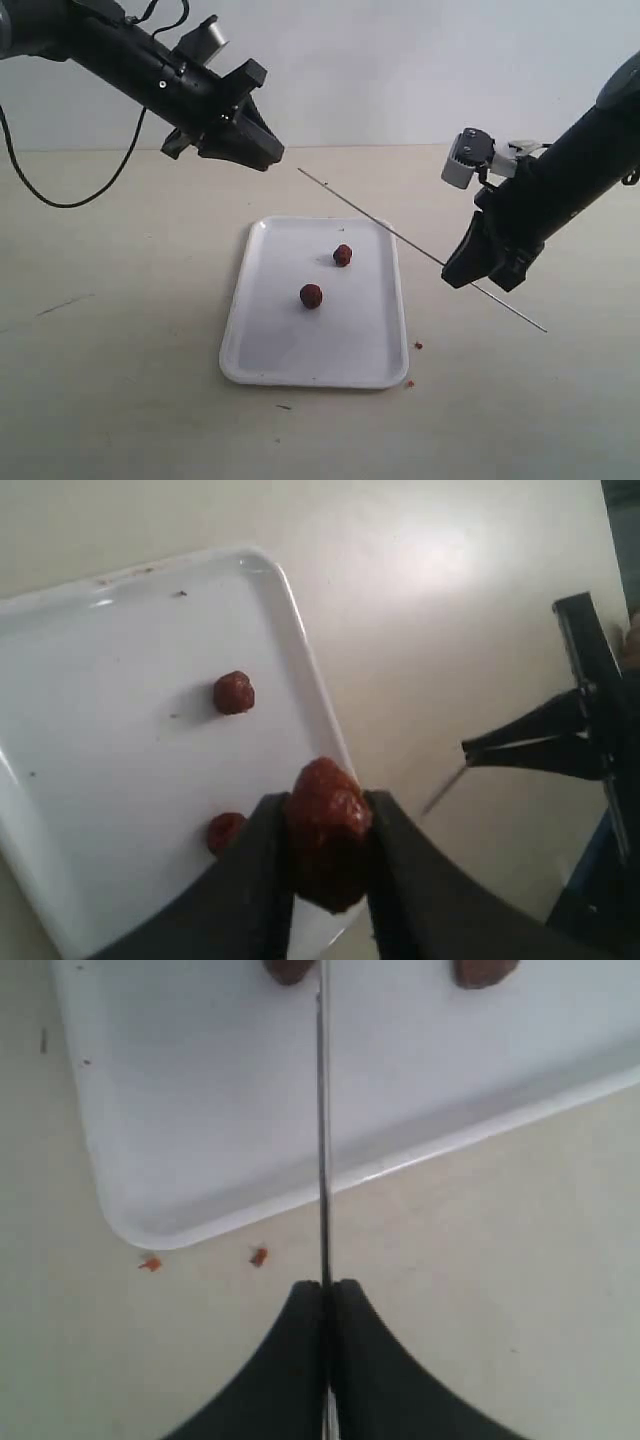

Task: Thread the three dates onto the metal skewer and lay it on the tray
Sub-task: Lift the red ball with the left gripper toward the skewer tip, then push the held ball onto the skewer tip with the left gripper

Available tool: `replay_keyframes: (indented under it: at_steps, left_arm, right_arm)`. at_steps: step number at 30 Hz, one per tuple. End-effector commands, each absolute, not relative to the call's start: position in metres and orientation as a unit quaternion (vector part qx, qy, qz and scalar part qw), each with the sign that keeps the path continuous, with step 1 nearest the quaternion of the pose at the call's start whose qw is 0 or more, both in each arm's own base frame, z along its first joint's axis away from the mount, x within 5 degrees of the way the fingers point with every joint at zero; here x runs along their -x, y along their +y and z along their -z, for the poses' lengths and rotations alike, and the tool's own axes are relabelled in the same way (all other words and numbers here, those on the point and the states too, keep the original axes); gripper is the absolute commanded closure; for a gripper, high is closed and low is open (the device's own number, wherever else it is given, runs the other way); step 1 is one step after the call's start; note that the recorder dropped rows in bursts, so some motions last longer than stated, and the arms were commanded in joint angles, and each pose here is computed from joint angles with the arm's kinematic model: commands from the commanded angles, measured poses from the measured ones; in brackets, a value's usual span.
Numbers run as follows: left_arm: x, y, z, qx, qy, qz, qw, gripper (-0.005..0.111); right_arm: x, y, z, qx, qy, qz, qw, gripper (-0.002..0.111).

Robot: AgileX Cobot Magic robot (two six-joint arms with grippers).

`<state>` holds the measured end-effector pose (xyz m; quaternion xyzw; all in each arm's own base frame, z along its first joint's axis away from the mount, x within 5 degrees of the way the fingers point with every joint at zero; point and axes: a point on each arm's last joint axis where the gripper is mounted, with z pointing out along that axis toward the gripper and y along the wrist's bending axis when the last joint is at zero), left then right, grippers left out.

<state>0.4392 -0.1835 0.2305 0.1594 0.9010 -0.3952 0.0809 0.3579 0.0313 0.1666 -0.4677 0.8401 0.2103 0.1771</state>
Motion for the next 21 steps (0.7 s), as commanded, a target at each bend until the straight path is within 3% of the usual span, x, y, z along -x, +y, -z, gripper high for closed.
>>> replay_keyframes:
  at_steps: [1, 7, 13, 21]
  left_arm:
    - [-0.429, -0.185, -0.239, -0.156, 0.899, 0.402, 0.075, 0.081]
    - [-0.413, -0.182, -0.255, -0.159, 0.898, 0.402, 0.077, 0.081]
    - [-0.403, -0.186, -0.236, -0.171, 0.899, 0.399, 0.050, 0.081]
    - [-0.403, -0.191, -0.241, -0.165, 0.883, 0.435, 0.056, 0.081]
  right_arm:
    - [-0.363, 0.029, -0.163, 0.463, 0.844, -0.190, 0.191, 0.108]
    - [-0.360, 0.030, -0.151, 0.467, 0.842, -0.213, 0.164, 0.108]
    - [-0.358, 0.037, -0.156, 0.489, 0.814, -0.253, 0.186, 0.108]
    - [-0.355, 0.037, -0.155, 0.496, 0.811, -0.259, 0.171, 0.108]
